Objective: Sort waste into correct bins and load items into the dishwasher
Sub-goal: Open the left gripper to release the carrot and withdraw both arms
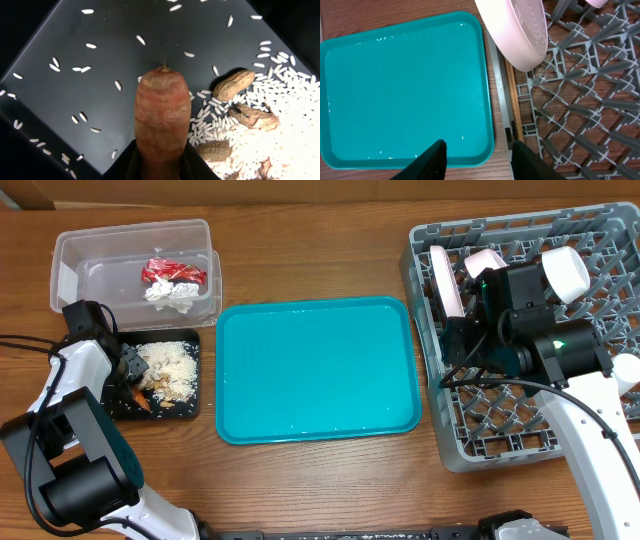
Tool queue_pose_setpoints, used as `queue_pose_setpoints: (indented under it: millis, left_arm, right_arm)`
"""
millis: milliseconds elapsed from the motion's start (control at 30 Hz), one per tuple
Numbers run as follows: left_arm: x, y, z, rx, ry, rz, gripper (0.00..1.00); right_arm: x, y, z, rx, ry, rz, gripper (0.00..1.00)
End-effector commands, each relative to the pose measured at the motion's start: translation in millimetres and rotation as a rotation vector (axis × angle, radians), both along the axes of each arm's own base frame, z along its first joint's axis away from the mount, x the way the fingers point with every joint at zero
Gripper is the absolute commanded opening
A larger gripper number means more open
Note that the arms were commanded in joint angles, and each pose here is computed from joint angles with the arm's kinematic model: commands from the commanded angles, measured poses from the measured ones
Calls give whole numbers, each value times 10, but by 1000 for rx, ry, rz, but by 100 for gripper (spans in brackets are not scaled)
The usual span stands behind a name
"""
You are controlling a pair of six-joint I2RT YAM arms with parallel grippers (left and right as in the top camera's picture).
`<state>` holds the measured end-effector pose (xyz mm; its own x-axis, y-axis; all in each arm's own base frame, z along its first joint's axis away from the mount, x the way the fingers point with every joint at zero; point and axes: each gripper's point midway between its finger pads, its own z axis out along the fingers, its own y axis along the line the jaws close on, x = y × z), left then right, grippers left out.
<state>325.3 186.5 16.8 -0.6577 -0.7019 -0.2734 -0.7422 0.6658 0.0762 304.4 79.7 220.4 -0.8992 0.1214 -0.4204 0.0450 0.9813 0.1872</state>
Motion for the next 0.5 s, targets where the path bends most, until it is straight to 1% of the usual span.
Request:
queue_pose_setpoints:
  millis: [0, 67, 100, 167, 233, 467]
  left_arm:
    - [-40, 41, 7, 20, 3, 23, 25]
    - [-41, 40, 7, 19, 4, 23, 28]
    - [-43, 39, 6, 19, 4, 23, 31]
    - [-44, 38, 6, 18, 5, 23, 42]
    - [-44, 38, 6, 18, 5, 23, 45]
    - [-8, 25, 89, 8, -8, 19, 48]
  right_arm:
    - [1, 1, 12, -7, -7, 6, 44]
    - [1, 1, 12, -7, -7, 6, 45]
    - [-1, 3, 11, -6, -6, 7, 45]
    - [-3, 0, 10, -7, -5, 6, 45]
    - [-3, 0, 10, -7, -5, 6, 45]
    - [1, 1, 12, -7, -7, 6, 45]
